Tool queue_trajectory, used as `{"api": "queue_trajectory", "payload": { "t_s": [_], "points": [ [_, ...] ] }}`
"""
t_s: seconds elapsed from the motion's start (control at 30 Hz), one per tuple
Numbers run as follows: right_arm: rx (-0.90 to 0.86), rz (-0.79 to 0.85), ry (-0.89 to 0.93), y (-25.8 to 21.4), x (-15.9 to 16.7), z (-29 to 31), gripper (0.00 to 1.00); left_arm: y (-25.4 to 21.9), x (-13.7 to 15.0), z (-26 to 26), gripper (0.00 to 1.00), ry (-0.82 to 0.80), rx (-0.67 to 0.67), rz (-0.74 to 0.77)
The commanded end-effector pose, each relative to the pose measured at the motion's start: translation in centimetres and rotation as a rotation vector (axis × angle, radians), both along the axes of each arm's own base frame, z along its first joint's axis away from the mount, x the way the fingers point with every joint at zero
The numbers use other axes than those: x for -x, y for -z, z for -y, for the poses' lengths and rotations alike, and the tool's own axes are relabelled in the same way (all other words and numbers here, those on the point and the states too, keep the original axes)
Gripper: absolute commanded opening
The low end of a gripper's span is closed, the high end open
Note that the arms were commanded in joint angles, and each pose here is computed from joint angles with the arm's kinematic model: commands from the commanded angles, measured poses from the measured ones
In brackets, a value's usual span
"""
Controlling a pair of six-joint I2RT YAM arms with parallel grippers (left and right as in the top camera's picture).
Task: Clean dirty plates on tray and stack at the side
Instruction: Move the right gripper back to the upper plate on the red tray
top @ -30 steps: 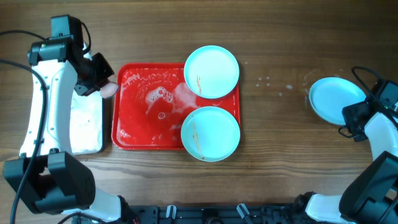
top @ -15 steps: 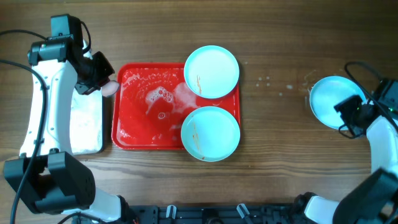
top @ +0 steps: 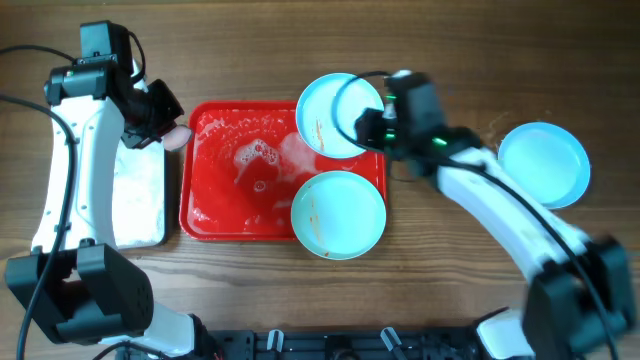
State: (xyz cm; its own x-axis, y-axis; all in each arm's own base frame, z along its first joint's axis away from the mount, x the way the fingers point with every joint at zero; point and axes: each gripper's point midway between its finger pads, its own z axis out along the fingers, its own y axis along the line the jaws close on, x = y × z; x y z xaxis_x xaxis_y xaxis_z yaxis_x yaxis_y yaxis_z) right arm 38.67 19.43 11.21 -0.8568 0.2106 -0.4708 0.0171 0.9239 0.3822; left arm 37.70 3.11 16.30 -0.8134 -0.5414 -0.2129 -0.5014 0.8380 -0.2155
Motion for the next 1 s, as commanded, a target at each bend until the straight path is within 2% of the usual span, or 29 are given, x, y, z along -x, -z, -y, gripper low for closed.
{"api": "queue_trajectory", "payload": {
  "t_s": [0.0, 0.1, 0.2, 0.73, 0.9, 0.97],
  "points": [
    [0.102, -0.067, 0.126, 2.0, -3.3, 0.2, 0.45, 0.2, 0.0, 0.1, 0.04, 0.009, 0.014, -0.004],
    [0.131, -0.142, 0.171, 3.4, -3.2, 0.5, 0.33, 0.3, 0.2, 0.1, 0.04, 0.009, 0.015, -0.012],
    [0.181, -0.167, 0.216, 4.0, -2.6, 1.8, 0.28, 0.3, 0.2, 0.1, 0.04, 0.009, 0.014, -0.01],
    [0.252, -0.31, 0.213, 9.6, -0.9, 1.9, 0.21, 0.3, 0.3, 0.2, 0.04, 0.009, 0.015, -0.018],
    [0.219, -0.293, 0.149, 9.7, -1.0, 0.2, 0.05, 0.3, 0.3, 0.2, 0.04, 0.009, 0.015, -0.018],
    [0.21, -0.269, 0.082, 9.6, -1.0, -1.3, 0.04, 0.3, 0.3, 0.2, 0.04, 0.009, 0.015, -0.018]
  ]
}}
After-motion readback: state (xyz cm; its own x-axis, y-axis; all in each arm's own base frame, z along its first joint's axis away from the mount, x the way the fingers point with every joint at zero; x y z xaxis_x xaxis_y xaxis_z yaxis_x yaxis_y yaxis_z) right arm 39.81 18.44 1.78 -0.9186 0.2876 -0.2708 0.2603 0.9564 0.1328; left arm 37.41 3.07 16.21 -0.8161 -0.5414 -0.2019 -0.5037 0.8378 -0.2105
